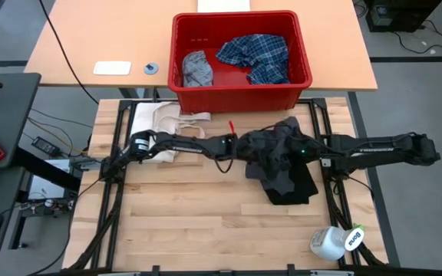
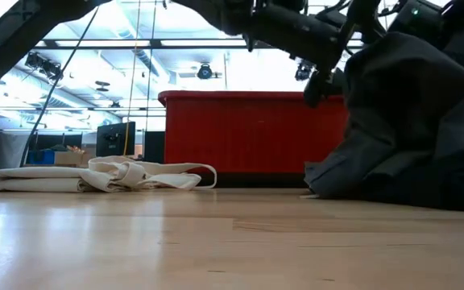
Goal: Fold Laundry from Bin
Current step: Stack the folded gray pants on top of the folded black shirt
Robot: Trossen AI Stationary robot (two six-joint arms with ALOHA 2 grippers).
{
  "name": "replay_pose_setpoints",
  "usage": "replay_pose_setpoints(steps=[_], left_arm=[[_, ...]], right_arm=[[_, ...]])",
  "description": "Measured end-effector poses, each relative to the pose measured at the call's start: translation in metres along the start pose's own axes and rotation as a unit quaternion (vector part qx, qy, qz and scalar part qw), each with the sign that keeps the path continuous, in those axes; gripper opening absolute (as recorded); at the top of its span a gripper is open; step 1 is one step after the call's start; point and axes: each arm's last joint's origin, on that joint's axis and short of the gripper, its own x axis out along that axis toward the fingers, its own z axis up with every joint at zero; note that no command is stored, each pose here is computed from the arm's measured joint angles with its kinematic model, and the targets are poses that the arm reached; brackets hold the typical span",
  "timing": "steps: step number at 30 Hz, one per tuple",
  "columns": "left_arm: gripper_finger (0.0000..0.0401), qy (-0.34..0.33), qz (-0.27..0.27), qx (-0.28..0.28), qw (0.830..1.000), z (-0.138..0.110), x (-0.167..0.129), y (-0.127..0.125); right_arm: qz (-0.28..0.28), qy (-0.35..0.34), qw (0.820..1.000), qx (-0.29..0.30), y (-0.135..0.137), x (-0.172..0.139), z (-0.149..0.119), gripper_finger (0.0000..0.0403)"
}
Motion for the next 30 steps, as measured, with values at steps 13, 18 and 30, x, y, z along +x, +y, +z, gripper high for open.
replay_pose_setpoints(steps=[13, 18, 30], left_arm=[[0.0315, -0.042, -0.040, -0.001, 0.998, 0.004, 0.002, -0.005], [0.0315, -0.031, -0.041, 0.001, 0.999, 0.000, 0.003, -0.006], [0.0360, 0.005, -0.023, 0.031, 0.999, 0.021, -0.015, 0.007]], right_arm=[[0.043, 0.050, 0.998, -0.003, -0.003, -0.014, -0.007, 0.0152], [-0.013, 0.111, 0.994, 0.015, -0.014, -0.015, -0.015, 0.0152], [-0.085, 0.154, 0.984, 0.015, -0.028, -0.018, -0.023, 0.0152]])
